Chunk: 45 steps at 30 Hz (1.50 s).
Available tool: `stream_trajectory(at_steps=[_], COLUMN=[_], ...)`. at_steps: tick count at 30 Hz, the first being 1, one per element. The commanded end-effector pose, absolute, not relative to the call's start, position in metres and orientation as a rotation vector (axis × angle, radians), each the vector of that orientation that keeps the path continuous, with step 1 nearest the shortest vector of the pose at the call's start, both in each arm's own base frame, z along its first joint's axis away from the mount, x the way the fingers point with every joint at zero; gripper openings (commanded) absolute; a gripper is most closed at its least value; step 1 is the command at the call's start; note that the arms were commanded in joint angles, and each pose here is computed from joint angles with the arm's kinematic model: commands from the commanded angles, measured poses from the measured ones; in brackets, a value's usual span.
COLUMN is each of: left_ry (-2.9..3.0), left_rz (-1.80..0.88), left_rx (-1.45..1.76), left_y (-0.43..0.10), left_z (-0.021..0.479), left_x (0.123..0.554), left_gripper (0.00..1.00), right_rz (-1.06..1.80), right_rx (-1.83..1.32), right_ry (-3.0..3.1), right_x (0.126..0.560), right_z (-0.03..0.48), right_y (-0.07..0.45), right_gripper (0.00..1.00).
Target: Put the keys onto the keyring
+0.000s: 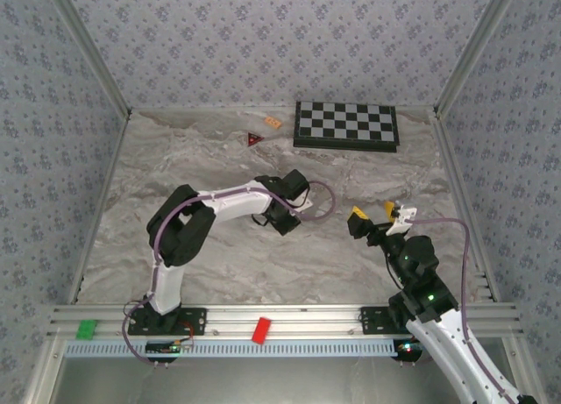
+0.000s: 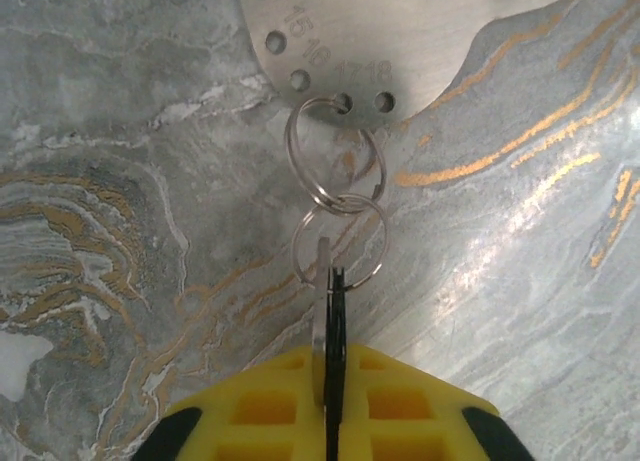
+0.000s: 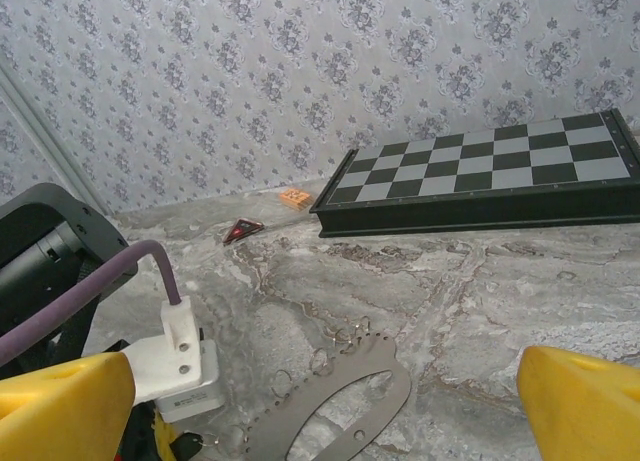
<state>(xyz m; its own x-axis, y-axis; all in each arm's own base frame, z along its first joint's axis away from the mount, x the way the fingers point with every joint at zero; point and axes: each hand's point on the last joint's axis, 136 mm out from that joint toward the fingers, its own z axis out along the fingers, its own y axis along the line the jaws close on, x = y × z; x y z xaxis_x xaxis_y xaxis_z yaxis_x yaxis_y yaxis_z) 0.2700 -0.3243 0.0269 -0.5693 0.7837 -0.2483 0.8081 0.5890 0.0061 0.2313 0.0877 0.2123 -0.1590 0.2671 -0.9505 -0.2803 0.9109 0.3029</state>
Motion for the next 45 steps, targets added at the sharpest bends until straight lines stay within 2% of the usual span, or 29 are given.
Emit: stream_trajectory(at_steps=[1, 9, 15, 22, 29, 33, 37, 39, 45], left_ry=[2.556, 2.501, 2.343, 2.139, 1.982, 1.896, 1.829, 1.860, 1.971], left_rz=[-0.219, -0.328, -0.366, -0.133, 0.148, 0.206, 0.254, 0.299, 0.374], left_rx=[1.258, 1.114, 0.814, 0.246, -0.230, -0.357, -0.340, -0.275, -0.418], left_y=[-0.326, -0.314, -0.275, -0.174, -0.070, -0.032, -0.004, 0.006, 0.050], left_z=[0.053, 0.095, 0.151, 0.210, 0.230, 0.221, 0.219, 0.208, 0.145], left_x=[0.272, 0.271, 0.287, 0.321, 0.331, 0.333, 0.337, 0.345, 0.360], left_gripper=[0.22, 0.43, 0.60, 0.98, 1.00, 1.00, 1.00, 1.00, 1.00], right_rz=[0.497, 0.485, 0.446, 0.366, 0.136, -0.056, -0.218, -0.285, -0.374], right_rx=[-0.001, -0.003, 0.026, 0.066, 0.113, 0.093, 0.038, 0.025, 0.034], right_ry=[1.644, 1.650, 1.667, 1.662, 1.805, 1.889, 1.975, 1.997, 1.983], right_x=[0.232, 0.233, 0.239, 0.243, 0.268, 0.289, 0.313, 0.324, 0.360], right_z=[0.215, 0.213, 0.209, 0.220, 0.197, 0.181, 0.159, 0.152, 0.143], right_y=[0.088, 0.087, 0.082, 0.069, 0.051, 0.042, 0.035, 0.030, 0.017], right_gripper=[1.00, 1.00, 1.00, 1.00, 0.99, 0.99, 0.99, 0.99, 0.99])
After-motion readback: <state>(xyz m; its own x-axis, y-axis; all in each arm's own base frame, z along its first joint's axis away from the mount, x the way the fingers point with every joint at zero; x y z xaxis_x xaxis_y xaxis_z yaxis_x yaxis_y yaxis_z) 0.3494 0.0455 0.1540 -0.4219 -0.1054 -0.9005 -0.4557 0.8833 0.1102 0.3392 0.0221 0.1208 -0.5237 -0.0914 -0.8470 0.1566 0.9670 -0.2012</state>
